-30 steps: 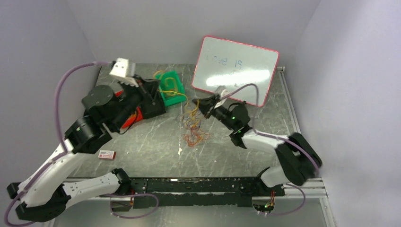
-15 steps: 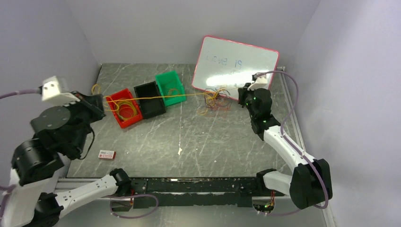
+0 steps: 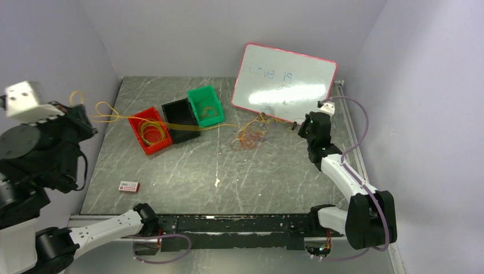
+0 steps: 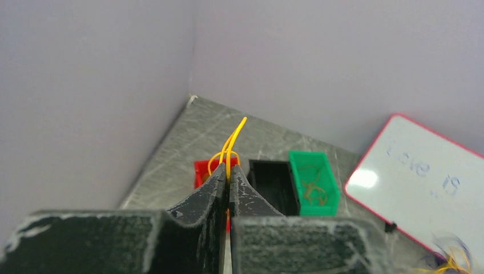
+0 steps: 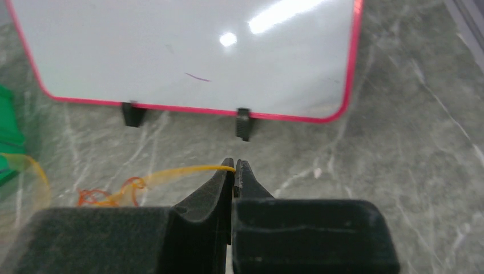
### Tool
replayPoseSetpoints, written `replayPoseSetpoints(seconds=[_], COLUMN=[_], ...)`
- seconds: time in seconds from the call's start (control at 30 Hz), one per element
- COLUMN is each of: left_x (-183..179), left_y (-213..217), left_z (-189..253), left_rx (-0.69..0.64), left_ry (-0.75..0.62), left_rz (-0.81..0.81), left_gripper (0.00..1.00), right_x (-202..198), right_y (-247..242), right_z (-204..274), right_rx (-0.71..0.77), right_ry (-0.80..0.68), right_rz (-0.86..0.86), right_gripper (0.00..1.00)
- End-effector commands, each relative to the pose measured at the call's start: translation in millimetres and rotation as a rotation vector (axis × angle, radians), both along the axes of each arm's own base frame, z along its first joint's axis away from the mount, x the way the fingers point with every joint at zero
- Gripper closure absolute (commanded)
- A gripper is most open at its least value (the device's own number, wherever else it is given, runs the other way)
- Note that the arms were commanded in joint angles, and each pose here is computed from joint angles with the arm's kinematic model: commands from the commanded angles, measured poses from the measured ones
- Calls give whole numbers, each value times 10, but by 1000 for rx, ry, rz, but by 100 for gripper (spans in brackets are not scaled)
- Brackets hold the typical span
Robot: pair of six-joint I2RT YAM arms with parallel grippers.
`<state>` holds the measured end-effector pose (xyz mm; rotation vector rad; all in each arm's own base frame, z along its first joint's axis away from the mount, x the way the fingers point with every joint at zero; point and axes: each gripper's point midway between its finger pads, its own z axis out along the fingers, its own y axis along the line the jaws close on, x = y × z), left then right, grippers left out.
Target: Untangle the cables
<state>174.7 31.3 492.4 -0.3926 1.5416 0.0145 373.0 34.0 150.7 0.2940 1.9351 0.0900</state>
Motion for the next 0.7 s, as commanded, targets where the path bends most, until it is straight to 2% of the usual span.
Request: replayPoseSetpoints(seconds=[0.0,0.17,0.27,0.33,0.47,0.6,0.67], left_x=[-245,-250,-193,-142,-1,95,145], left_y=[497,509,435,300,-122,-361,-462], left_z=[313,414,402,419,446,535,595], left_rx=[41,57,77,67,68,79,86], left_ry=[-55,-62,-54,-69,-109,-131,-141], left_rz=[151,140,128,55,-132,-205,-228], left_gripper=[93,93,93,93,93,93,93], right_x=[-107,-141,-139,-128,-113,-249,-339], right_y=[-293,-341,-367,-298,95,657,875], right_z=[-265,-308,-201,-18,542,1187,1392], right_rx=[-15,-2,-15,-6,42,105,138], right_ry=[65,65,43,-8,-166,-285,-306], right_rz=[-127,-142,-146,-99,139,427,509], right_gripper=[100,100,100,100,100,100,100])
